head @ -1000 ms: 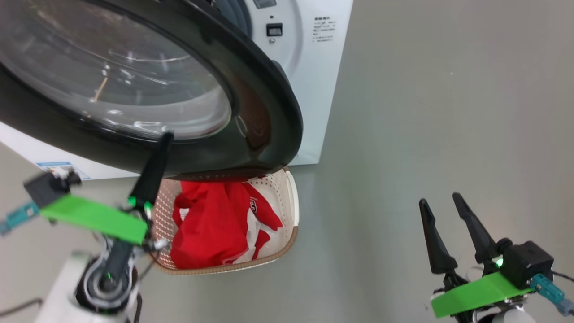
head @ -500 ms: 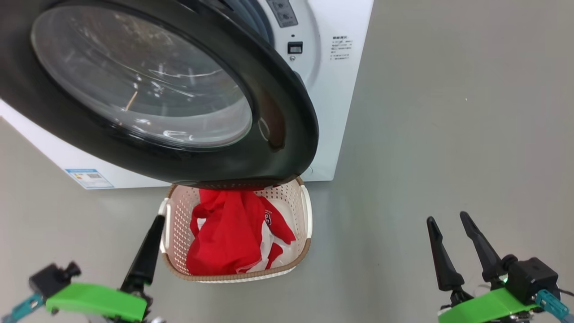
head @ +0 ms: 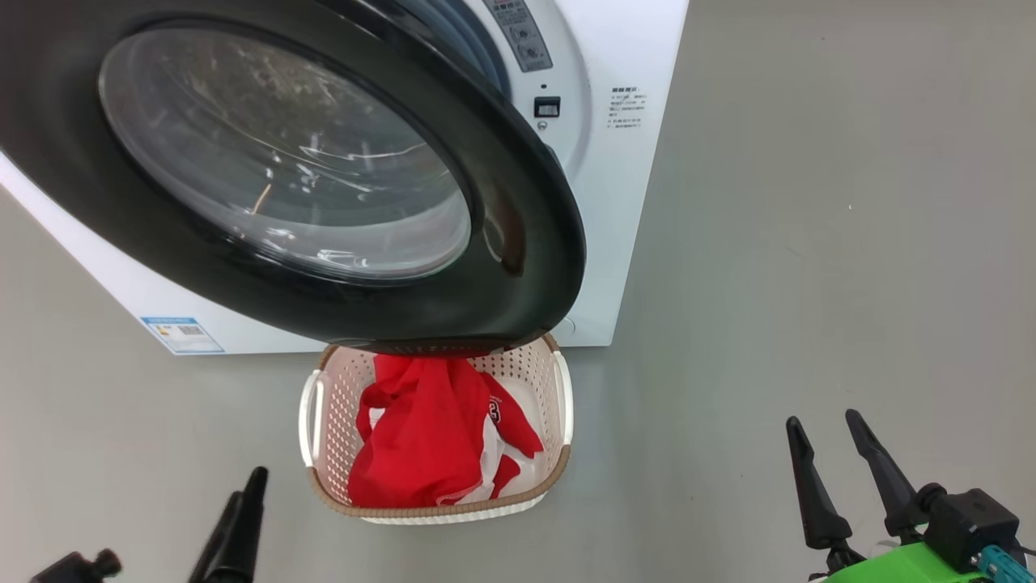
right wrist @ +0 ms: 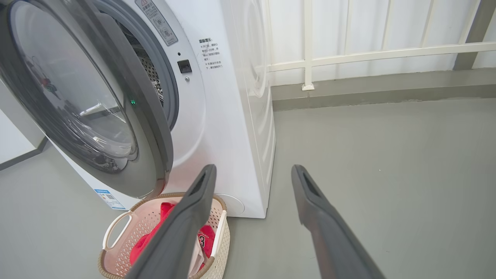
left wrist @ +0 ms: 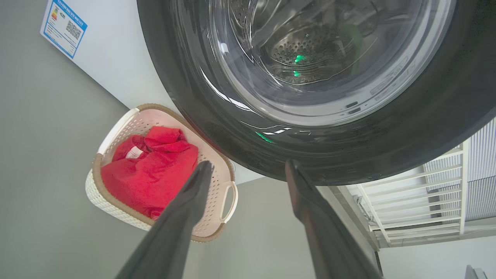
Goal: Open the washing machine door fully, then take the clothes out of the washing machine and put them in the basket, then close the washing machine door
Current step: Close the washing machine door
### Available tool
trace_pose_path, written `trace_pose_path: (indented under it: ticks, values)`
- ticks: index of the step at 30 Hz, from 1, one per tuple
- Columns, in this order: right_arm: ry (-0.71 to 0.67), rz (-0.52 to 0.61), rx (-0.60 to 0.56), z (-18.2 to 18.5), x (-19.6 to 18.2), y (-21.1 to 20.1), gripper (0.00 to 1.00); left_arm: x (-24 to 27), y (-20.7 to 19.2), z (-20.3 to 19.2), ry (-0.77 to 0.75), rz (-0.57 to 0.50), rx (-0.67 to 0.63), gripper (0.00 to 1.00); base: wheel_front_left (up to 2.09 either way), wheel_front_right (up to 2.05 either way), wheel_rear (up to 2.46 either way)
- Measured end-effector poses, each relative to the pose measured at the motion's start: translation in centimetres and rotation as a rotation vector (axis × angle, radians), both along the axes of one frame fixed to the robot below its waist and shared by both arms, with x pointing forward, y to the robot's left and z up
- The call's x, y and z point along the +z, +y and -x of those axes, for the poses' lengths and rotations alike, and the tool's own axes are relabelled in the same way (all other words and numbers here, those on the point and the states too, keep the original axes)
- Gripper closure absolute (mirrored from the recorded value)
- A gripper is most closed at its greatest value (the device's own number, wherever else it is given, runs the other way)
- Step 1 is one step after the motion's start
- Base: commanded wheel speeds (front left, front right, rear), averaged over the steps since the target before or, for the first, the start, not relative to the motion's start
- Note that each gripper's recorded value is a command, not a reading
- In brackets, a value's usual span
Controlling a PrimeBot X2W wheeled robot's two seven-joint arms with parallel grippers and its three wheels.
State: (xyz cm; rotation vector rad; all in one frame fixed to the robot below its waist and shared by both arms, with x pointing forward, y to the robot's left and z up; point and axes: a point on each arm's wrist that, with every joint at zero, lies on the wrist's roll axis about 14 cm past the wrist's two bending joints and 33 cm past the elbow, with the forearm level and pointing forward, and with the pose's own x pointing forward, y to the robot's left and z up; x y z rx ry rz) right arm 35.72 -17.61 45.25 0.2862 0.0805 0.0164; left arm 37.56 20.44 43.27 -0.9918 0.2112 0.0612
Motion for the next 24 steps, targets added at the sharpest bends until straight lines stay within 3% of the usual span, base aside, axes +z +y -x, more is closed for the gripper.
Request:
trace_pose_path:
  ticks: [9,10,24]
  values:
    - [0.006,0.003,-0.004,0.6,-0.1,-0.1,0.00,0.4,2.2,0.7,-0.033,-0.218,0.008,0.00,0.00,0.00,0.00]
    - [0.012,0.006,-0.005,0.9,-0.3,-0.2,0.00,0.4,2.4,0.9,-0.039,-0.280,-0.001,0.00,0.00,0.00,0.00]
    - [0.013,0.008,-0.005,1.0,-0.3,-0.2,0.00,2.1,2.6,1.1,-0.119,-0.631,-0.037,0.00,0.00,0.00,0.00]
